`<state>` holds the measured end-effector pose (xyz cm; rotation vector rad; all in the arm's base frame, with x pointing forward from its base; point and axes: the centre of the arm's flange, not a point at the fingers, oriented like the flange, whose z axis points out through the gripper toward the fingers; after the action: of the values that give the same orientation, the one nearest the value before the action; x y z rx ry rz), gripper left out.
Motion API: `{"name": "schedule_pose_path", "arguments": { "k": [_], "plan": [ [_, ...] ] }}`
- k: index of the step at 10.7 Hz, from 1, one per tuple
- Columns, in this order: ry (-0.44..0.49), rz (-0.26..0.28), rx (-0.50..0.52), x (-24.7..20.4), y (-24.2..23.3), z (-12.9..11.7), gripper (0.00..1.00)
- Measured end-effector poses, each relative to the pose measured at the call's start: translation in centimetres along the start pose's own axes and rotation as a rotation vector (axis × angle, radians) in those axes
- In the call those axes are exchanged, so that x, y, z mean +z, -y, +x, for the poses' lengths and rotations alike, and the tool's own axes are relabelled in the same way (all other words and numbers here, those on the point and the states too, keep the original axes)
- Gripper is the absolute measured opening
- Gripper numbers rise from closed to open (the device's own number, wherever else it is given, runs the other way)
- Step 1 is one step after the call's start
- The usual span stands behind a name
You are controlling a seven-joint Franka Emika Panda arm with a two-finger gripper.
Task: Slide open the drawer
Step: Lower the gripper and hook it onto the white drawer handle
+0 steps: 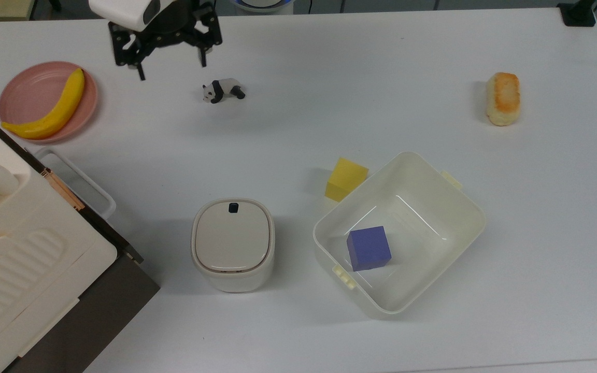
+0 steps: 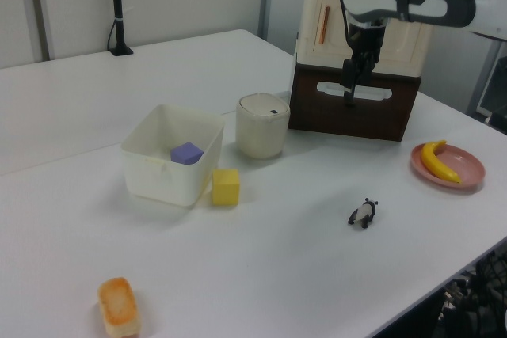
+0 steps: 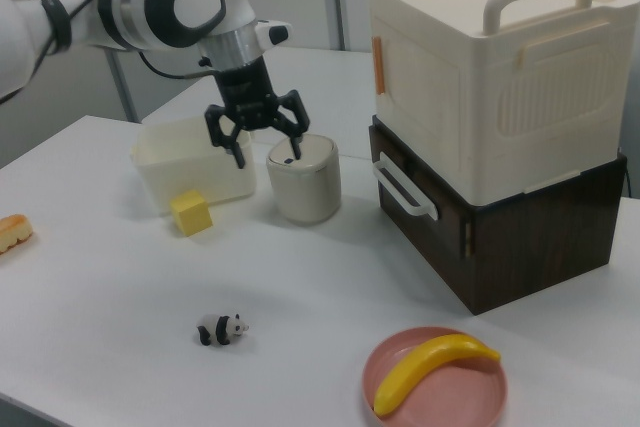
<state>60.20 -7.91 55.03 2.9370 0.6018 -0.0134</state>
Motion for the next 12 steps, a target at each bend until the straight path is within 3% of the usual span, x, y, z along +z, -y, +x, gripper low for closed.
{"name": "schedule_pose_path", "arguments": {
  "k": [2,6,9,11,12],
  "plan": [
    [-0.012,-0.103,-0.045,1.4,-1.5,1.1,1.0],
    [-0.106,-0.206,-0.083,6.8,-6.7,2.7,1.0],
    [-0.101,-0.338,-0.165,10.5,-9.5,3.2,1.0],
    [-0.104,-0.366,-0.244,12.1,-10.4,3.4,0.98],
    [-0.101,-0.366,-0.268,12.6,-10.5,3.5,0.83]
  ]
}}
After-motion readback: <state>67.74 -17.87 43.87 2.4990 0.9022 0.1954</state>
